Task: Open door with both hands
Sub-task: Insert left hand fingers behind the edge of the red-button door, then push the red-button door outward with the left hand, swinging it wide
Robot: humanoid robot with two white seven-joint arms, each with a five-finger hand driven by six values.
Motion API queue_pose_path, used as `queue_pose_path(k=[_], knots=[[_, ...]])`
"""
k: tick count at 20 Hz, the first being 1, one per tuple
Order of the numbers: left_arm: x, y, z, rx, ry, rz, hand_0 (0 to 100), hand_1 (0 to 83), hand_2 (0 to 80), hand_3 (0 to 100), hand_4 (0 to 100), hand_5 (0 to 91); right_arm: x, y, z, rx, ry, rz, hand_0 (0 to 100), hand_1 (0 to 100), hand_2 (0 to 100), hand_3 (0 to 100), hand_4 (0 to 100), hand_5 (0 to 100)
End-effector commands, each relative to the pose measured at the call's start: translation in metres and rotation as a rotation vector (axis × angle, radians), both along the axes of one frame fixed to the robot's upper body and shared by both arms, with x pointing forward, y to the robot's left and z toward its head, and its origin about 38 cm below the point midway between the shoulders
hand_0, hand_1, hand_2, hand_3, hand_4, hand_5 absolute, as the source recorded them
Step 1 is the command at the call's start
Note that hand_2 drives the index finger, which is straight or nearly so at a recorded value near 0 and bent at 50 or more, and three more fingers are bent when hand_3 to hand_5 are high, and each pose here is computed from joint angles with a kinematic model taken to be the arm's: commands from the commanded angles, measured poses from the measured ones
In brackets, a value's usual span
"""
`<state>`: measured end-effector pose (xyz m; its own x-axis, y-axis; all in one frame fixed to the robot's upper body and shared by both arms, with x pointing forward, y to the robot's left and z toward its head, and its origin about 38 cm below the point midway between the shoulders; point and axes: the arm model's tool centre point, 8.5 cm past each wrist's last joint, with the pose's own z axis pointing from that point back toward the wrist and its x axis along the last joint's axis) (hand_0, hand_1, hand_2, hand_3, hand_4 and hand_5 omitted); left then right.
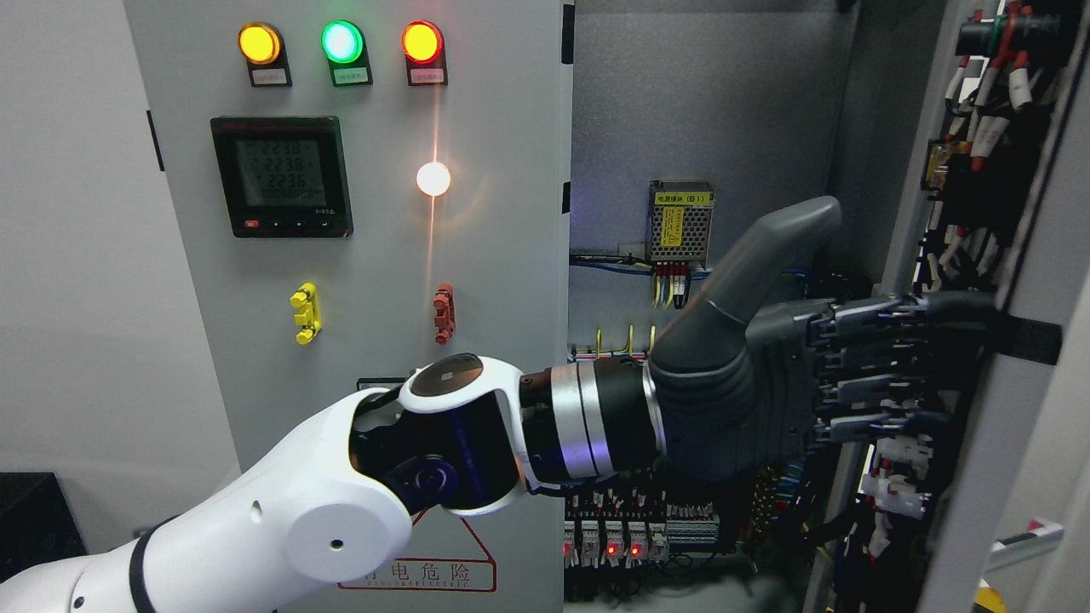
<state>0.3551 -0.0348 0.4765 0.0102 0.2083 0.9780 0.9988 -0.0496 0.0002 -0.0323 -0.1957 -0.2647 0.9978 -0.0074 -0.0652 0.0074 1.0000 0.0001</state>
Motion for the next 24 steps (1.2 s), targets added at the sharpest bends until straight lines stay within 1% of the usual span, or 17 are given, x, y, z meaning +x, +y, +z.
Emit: queue_pose_path(k=[1,8,15,19,24], knots=[[-0.025,-0.053,-0.008,0.030,-0.015,-0.090,0,0.0,0.0,0,0,0.0,0.000,0.001,0.000,0.001,-0.001,-0.015,0,0,0,0,0,0],[-0.028,-0.087,-0.009,0.026,0.016,-0.112,0,0.0,0.0,0,0,0.0,0.000,0.000,0.000,-0.001,-0.001,-0.017,0,0,0,0,0,0],[-0.031,-0.115,-0.004,0.026,0.036,-0.122,0,0.0,0.0,0,0,0.0,0.000,0.000,0.000,-0.001,0.001,-0.015,0,0,0,0,0,0],[-0.037,-0.137,-0.002,0.031,0.022,-0.121,0,0.0,0.0,0,0,0.0,0.000,0.001,0.000,0.001,-0.001,-0.014,0,0,0,0,0,0],[-0.038,-0.141,0.002,0.025,0.014,-0.120,0,0.0,0.0,0,0,0.0,0.000,0.000,0.000,-0.001,-0.001,-0.017,0,0,0,0,0,0]])
